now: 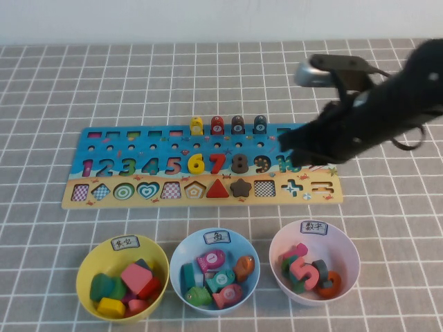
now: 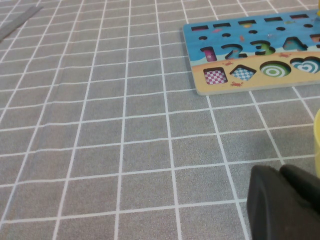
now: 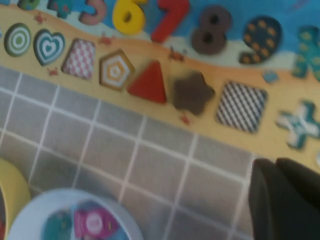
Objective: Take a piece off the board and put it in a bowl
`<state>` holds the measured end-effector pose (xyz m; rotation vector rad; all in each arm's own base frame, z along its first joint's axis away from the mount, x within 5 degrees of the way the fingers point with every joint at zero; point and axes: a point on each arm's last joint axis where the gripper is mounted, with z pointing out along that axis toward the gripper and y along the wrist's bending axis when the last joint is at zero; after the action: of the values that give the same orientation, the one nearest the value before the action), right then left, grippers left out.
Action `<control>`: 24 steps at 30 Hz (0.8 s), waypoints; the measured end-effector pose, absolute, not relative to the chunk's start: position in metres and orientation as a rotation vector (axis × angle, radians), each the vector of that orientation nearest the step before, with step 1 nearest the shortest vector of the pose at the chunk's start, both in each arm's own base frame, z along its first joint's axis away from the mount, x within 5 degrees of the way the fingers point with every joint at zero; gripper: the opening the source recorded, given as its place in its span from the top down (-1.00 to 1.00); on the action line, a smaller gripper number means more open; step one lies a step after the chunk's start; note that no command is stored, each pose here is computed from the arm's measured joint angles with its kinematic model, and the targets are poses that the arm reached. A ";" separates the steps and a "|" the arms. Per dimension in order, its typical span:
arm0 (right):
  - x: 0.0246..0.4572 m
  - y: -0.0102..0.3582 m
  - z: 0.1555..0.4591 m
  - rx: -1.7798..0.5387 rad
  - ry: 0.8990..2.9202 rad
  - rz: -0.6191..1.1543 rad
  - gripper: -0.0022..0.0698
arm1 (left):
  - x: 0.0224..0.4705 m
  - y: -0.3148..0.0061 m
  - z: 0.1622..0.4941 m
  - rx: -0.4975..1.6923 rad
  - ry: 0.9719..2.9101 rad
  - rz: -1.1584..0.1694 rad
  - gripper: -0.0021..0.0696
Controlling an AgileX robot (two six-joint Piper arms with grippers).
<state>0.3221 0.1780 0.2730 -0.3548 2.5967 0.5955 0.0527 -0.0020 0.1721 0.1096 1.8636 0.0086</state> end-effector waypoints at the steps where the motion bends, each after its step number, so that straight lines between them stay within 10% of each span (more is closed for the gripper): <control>1: 0.328 0.187 0.272 -0.375 2.593 0.584 0.99 | 0.053 -0.002 0.172 0.110 1.864 0.009 0.94; 10: 0.377 0.241 0.268 -0.506 2.540 0.526 0.92 | 0.053 -0.002 0.172 0.110 1.864 0.009 0.94; 24: 0.438 0.254 0.237 -0.324 2.545 0.281 0.10 | 0.053 -0.002 0.172 0.110 1.864 0.009 0.94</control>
<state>0.4380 0.2540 0.2370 -0.3238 2.5455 0.2815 0.0527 -0.0020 0.1721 0.1096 1.8636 0.0086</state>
